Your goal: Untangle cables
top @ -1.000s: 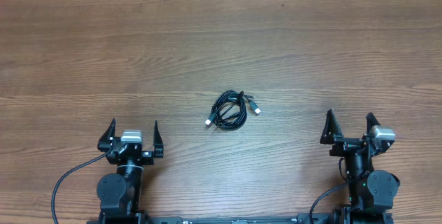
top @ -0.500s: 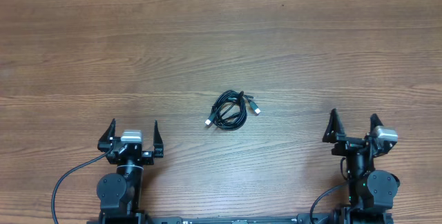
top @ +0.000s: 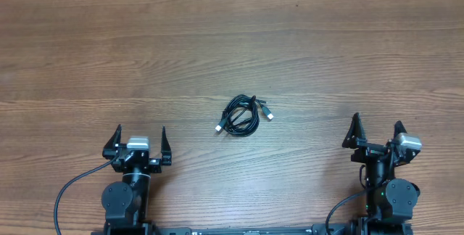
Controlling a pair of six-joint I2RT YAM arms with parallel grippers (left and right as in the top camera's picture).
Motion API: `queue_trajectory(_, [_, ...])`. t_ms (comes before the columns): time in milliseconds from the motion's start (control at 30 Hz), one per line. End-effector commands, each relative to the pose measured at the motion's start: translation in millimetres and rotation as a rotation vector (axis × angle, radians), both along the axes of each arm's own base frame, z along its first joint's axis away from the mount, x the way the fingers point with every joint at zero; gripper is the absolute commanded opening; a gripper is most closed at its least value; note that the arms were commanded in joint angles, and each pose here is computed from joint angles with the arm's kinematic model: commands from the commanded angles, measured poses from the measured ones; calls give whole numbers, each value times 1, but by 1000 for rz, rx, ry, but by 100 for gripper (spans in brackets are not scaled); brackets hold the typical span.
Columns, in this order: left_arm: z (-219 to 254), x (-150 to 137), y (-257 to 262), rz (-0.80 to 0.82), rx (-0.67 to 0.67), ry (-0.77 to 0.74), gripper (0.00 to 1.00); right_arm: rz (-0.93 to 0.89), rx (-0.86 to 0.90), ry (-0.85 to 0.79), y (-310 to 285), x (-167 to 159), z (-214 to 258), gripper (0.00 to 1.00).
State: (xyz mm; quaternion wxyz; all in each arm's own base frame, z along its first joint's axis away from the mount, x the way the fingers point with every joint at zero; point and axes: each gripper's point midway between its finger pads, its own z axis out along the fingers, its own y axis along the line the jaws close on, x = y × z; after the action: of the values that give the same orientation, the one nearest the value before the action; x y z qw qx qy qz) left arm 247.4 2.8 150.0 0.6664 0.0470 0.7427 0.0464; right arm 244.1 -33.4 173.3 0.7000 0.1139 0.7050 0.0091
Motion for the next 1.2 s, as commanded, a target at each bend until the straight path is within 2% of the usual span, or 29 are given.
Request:
queue_trajectory(0, [-3,0,0,-5,14,9,99,-12,-2,-3,-2,0,-2,100])
queue_trajectory(533, [-3,0,0,-5,14,9,100,-12,-2,-7,-2,0,-1,100])
queue_trajectory(667, [16,2,5,26,20,-69,100,-18,-14,-112,-3,-1,25,100])
queue_trajectory(800, [90,-7,-3,-22,38,-293,100,-22,-13,-123,-4,-2,28,100])
queue_trajectory(933, [193,-36,15,94,83,-446,100,-22,-13,-118,-4,-2,27,100])
queue_trajectory(1033, [283,-51,25,167,133,-467,100,-19,-10,-94,-3,-1,21,100])
queue_trajectory(1100, [339,-47,25,172,176,-433,100,-18,-7,-64,-3,-1,13,100])
queue_trajectory(1167, [392,-32,24,160,228,-388,100,-10,-3,-22,-2,0,3,100])
